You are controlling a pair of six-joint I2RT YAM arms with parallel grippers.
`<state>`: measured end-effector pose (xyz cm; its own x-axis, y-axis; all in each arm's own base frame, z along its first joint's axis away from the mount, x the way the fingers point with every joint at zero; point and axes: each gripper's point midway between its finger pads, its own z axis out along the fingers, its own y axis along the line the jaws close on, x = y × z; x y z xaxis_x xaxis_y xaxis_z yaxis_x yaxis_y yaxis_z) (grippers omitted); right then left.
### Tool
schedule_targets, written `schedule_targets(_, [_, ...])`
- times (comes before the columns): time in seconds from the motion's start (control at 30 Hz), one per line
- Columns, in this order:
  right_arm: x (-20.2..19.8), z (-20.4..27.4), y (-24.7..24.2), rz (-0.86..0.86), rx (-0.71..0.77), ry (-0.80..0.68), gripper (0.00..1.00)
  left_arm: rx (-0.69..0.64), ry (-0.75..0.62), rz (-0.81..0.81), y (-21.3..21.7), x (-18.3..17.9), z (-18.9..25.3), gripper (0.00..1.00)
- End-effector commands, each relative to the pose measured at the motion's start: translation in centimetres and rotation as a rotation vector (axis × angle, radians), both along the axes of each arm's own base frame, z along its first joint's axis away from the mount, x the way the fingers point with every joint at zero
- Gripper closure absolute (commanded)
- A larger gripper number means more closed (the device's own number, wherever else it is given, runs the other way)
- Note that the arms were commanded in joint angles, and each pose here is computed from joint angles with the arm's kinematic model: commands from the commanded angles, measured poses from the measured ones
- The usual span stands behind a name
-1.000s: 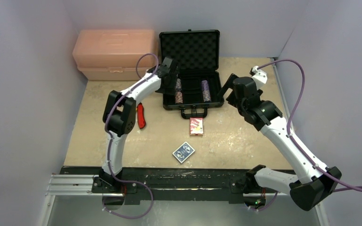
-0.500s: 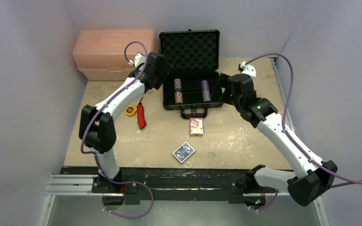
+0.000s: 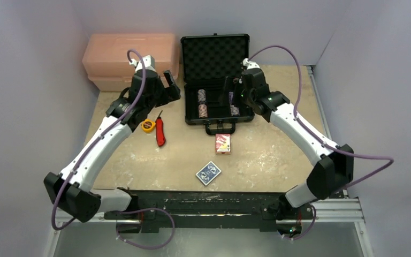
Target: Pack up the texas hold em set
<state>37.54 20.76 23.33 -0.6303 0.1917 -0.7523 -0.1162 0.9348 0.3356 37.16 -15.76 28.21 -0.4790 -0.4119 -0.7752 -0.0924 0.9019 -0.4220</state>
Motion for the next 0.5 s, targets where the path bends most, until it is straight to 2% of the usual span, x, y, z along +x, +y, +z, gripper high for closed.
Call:
schedule_targets(0.0, [2.2, 2.2, 3.2, 0.122, 0.035, -0.043, 0.07, 0.163, 0.026, -0.170, 1.7, -4.6, 1.6, 0.14])
schedule_targets(0.07, [3.5, 1.5, 3.9, 0.126, 0.017, -0.016, 0.10, 0.202, 0.073, -0.193, 2.7, -6.6, 1.7, 0.14])
schedule_targets(0.2, [6.1, -0.9, 5.3, 0.128, -0.023, 0.057, 0.20, 0.257, 0.077, -0.255, 3.8, -9.3, 3.1, 0.14])
schedule_targets(0.37, [8.9, -1.8, 7.8, 0.170, -0.003, 0.077, 0.37, 0.404, 0.016, -0.213, 6.5, -9.4, 2.4, 0.15])
schedule_targets(0.47, [10.7, -2.4, 8.6, 0.162, -0.011, 0.083, 0.39, 0.429, 0.016, -0.200, 7.0, -9.2, 1.1, 0.16])
